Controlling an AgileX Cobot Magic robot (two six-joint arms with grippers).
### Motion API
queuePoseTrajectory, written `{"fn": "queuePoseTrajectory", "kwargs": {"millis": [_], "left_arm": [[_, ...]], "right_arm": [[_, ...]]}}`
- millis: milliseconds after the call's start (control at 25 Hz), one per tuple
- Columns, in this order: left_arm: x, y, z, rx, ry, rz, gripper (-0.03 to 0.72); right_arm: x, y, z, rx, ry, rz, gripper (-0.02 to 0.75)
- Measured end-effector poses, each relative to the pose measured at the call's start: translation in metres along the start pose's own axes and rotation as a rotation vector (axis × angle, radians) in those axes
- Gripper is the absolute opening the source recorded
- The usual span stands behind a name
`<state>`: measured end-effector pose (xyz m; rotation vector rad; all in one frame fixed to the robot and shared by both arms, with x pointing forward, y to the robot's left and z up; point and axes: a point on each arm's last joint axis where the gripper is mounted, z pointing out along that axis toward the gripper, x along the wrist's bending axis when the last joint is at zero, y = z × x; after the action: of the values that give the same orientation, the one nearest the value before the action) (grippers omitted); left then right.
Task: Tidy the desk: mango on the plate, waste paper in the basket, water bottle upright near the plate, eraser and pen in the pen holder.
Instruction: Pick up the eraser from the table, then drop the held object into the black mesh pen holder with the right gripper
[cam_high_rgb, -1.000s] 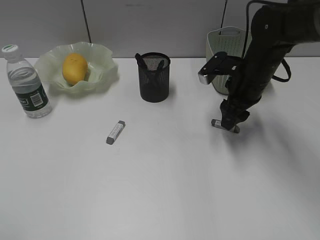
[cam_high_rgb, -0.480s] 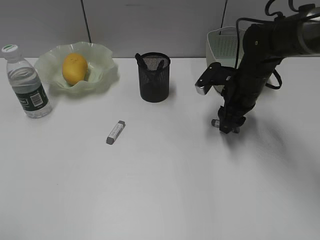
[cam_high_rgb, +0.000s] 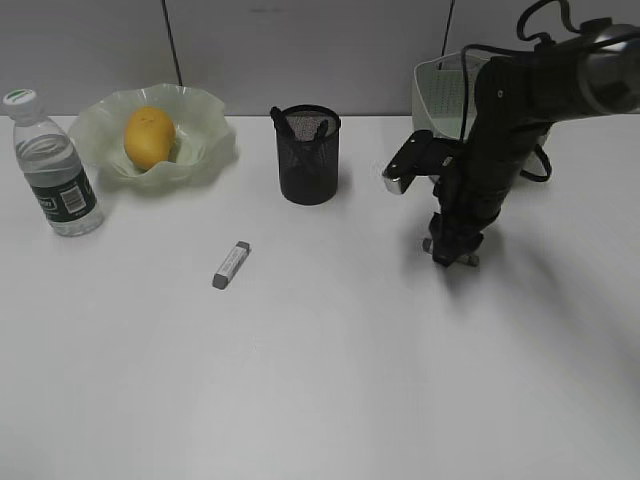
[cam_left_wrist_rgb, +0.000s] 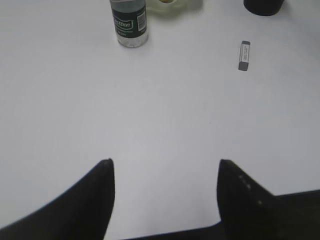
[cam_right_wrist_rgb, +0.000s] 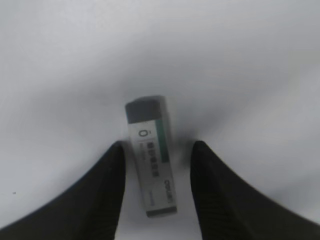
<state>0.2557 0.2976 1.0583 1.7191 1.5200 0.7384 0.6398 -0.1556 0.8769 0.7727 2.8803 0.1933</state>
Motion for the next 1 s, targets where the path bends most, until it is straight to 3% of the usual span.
{"fn": "queuePoseTrajectory", "kwargs": {"millis": [160,320,640,840,1000], "left_arm": [[0.0,0.0,0.0,0.0,0.0,0.0,0.491],[0.0,0.0,0.0,0.0,0.001,0.0,0.491],[0.0,0.0,0.0,0.0,0.001,0.0,0.491],[0.0,0.0,0.0,0.001,0.001,0.0,0.491],[0.0,0.0,0.0,0.001,0.001,0.0,0.491]], "right_arm": [[0.002,0.01,0.002,-0.005,0.001,-0.018,0.309],[0.005,0.016,0.003,-0.01,0.0,-0.032,0.169],[-0.002,0.026,-0.012,-0.007,0.022,-0.016,0.169],[-0.012,0.05,-0.049,-0.141,0.007,0.041,0.169],[-0.022,0.075,-0.103,-0.342,-0.038,0.096,0.169]]}}
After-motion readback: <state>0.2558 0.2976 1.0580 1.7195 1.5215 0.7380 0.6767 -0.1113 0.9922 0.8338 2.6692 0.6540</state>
